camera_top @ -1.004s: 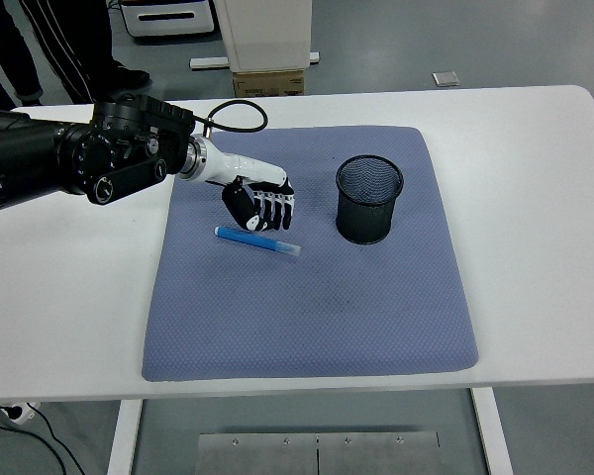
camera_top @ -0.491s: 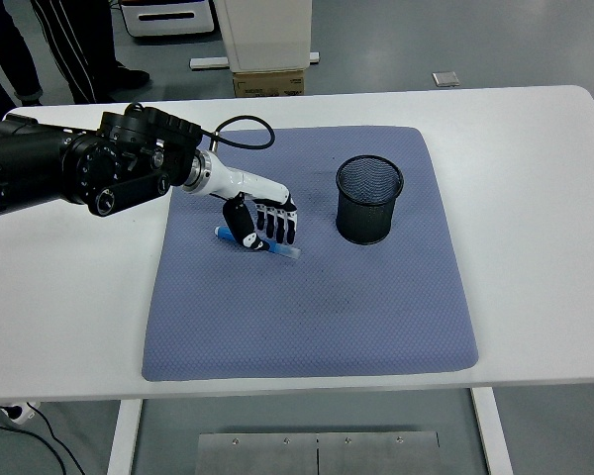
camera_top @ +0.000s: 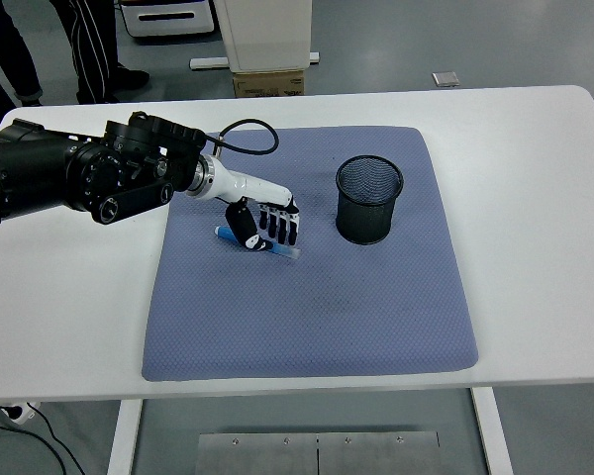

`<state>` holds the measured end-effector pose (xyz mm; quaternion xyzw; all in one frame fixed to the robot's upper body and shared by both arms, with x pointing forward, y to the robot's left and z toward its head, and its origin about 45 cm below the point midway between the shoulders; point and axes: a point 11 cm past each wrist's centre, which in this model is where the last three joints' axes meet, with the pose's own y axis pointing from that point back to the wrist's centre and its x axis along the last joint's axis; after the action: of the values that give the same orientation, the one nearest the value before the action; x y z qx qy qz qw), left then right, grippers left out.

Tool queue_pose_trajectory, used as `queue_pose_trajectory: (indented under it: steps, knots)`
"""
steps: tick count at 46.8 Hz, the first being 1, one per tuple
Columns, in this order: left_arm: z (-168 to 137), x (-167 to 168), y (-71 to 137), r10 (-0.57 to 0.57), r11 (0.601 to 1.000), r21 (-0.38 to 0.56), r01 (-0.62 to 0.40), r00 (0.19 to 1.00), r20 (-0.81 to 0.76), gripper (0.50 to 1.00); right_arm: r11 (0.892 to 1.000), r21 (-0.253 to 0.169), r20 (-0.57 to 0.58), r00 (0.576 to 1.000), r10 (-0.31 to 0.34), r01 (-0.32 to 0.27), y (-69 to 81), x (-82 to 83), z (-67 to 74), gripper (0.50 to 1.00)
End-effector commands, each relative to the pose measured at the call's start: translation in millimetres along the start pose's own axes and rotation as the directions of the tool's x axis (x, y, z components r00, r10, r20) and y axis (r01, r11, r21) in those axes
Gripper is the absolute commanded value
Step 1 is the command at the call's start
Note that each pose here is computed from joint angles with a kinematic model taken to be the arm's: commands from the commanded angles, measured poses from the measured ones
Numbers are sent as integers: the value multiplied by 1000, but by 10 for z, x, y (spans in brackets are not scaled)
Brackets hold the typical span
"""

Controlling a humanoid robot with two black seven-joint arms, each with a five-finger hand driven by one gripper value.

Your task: Left hand places marker in pen holder

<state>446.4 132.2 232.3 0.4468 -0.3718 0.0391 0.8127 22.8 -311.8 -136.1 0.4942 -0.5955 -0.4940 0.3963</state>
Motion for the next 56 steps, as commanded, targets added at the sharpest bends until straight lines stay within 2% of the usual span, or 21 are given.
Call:
queue_pose_trajectory:
  steps: [1, 7, 23, 32, 34, 43, 47, 56]
  knots:
    - [9, 3, 5, -4, 1000, -1, 4, 1000, 7, 578, 1000, 0, 0, 1000, 1, -1, 0, 0, 0, 1000]
    - [5, -8, 3, -8, 1000, 1, 8, 1000, 14, 593, 1000, 0, 0, 1000, 1, -1, 0, 0, 0, 1000]
    - [2, -26, -24, 13, 1000, 3, -13, 998, 56, 593, 1000, 0, 0, 1000, -1, 1, 0, -2, 0, 1000]
    - [2, -33, -23, 12, 1000, 2, -12, 998, 55, 657, 1000, 0, 0, 1000, 1, -1, 0, 0, 0, 1000]
    - [3, -33, -23, 12, 1000, 0, -12, 998, 55, 689, 1000, 0, 0, 1000, 1, -1, 0, 0, 0, 1000]
    - [36, -67, -35, 0, 1000, -9, 0, 999, 53, 695, 1000, 0, 0, 1000, -1, 1, 0, -2, 0, 1000]
    - [36, -66, -35, 1, 1000, -9, -1, 998, 55, 681, 1000, 0, 0, 1000, -1, 1, 0, -2, 0, 1000]
    - [35, -80, -40, -11, 1000, -4, 12, 997, 82, 569, 1000, 0, 0, 1000, 1, -1, 0, 0, 0, 1000]
